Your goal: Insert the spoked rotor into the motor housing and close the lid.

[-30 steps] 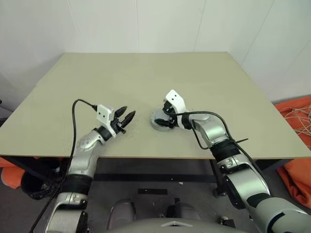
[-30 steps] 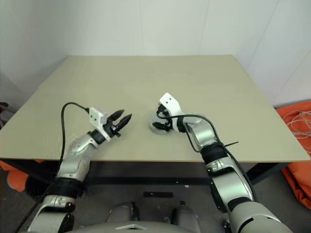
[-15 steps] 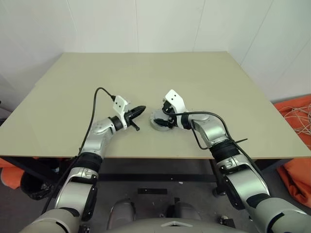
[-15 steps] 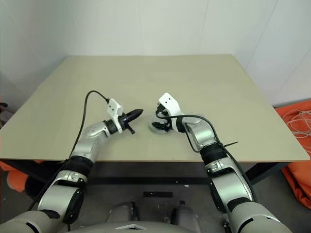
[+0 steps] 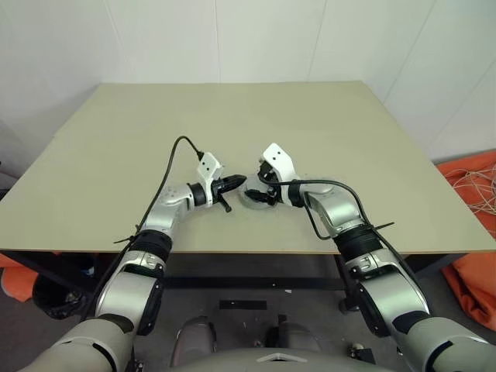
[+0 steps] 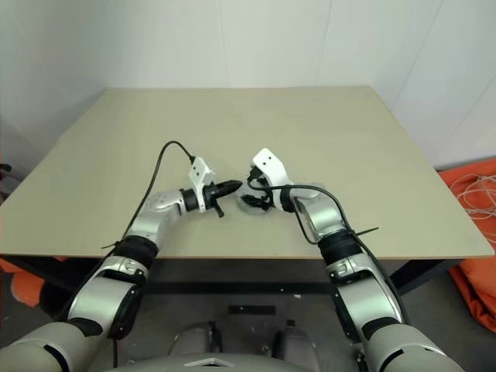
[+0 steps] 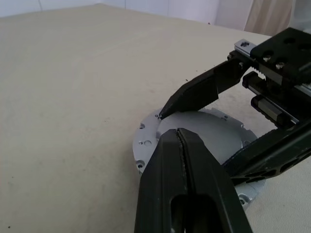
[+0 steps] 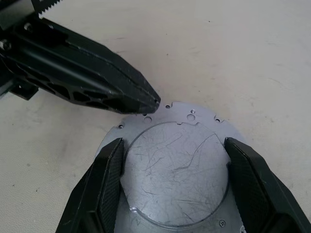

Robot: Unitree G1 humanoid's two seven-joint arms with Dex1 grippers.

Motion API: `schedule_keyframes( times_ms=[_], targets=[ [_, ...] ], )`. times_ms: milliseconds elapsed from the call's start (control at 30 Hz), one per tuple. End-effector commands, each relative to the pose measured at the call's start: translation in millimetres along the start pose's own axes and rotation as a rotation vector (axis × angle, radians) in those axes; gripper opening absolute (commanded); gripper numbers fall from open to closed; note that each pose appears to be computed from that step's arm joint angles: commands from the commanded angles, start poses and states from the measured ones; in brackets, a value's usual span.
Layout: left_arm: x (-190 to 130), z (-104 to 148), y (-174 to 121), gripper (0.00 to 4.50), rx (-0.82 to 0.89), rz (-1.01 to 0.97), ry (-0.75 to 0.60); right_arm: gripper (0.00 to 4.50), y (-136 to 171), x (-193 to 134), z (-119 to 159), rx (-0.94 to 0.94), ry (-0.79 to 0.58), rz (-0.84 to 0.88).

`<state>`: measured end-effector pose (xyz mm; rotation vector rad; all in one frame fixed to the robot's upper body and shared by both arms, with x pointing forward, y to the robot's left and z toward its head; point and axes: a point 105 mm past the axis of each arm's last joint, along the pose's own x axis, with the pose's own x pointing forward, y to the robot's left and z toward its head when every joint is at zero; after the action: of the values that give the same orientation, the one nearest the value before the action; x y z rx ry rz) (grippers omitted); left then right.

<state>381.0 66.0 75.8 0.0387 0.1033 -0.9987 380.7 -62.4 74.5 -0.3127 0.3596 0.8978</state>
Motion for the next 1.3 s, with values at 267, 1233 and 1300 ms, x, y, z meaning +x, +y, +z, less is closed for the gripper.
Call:
schedule_keyframes(
  times_ms=[267, 1233, 1300],
  targets=[
    [6.1, 6.0, 5.1, 0.01, 0.042, 0.022, 0.019, 3.19, 6.0, 1.8, -0.9, 0.003, 0.006, -0.001],
    [10.6, -3.5, -3.5, 0.00, 0.046, -0.042, 0.090, 4.46, 12.3, -9.3, 17.6, -0.003, -0.033, 0.018],
    [11.1, -3.4, -4.0, 0.00, 0.046, -0.044, 0.090, 4.46, 13.4, -13.3, 23.0, -0.009, -0.046, 0.024]
  ],
)
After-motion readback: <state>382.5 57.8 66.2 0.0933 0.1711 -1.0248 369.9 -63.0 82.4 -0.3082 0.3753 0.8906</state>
